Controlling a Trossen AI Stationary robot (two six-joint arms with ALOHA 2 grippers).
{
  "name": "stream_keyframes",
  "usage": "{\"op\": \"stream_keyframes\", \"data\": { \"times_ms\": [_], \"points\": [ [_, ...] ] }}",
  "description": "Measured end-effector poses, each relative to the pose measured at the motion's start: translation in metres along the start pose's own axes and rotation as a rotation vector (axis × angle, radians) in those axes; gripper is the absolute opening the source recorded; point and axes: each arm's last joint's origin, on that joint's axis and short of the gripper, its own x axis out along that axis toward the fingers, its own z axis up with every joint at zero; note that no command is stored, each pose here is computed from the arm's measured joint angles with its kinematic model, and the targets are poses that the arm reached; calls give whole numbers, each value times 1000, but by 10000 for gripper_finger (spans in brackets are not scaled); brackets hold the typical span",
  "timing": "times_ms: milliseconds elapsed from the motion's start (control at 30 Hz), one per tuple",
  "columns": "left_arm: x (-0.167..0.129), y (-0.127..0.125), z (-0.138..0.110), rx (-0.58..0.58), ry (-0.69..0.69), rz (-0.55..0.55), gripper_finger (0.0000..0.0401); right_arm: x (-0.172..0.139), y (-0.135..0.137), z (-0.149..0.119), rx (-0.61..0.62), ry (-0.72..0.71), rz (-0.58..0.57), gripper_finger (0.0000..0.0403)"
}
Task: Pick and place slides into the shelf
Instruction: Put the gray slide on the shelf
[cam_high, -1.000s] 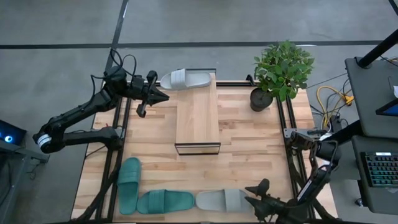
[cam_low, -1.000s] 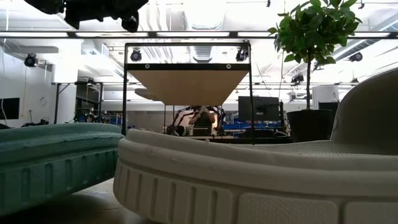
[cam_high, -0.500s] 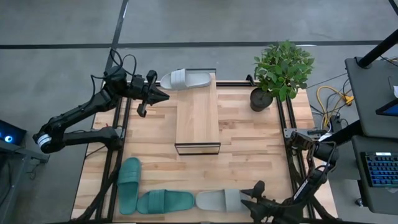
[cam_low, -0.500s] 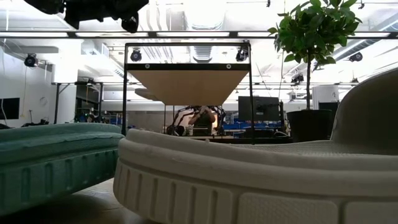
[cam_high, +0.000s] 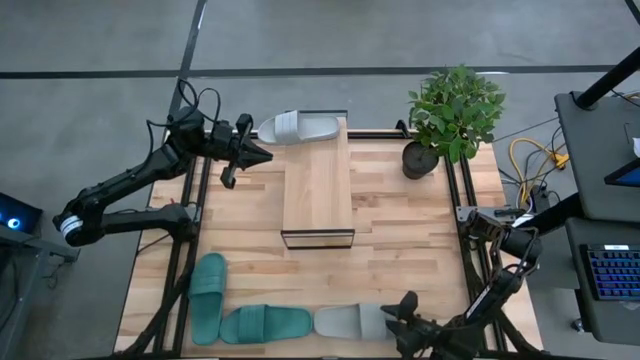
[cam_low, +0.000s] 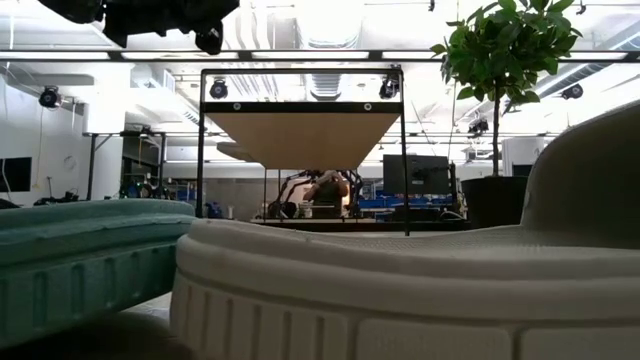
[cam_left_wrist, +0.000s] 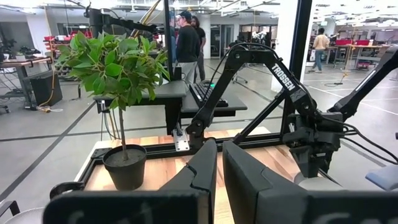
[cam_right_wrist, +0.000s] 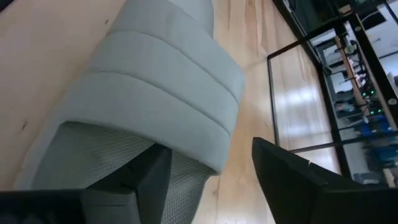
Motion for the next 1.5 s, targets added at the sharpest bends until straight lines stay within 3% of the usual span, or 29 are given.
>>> {"op": "stream_keyframes", "data": {
  "times_ms": [533, 667, 833, 1200, 1500],
  "points": [
    [1, -1, -1, -5, 2, -5, 13, 0, 5, 10, 29, -60, 49, 59],
    [1, -1, -1, -8, 5, -6, 13, 0, 5, 10, -34, -59, 49, 16],
    [1, -1, -1, -8, 5, -6, 13, -5, -1, 17, -126, -67, 43, 12],
    [12, 8, -14, -89, 48, -21, 13, -38, -52, 36, -83, -110, -8, 12],
    [29, 14, -29, -115, 85, -60, 13, -60, -94, 45, -113, -199, -264, 12]
  ]
}}
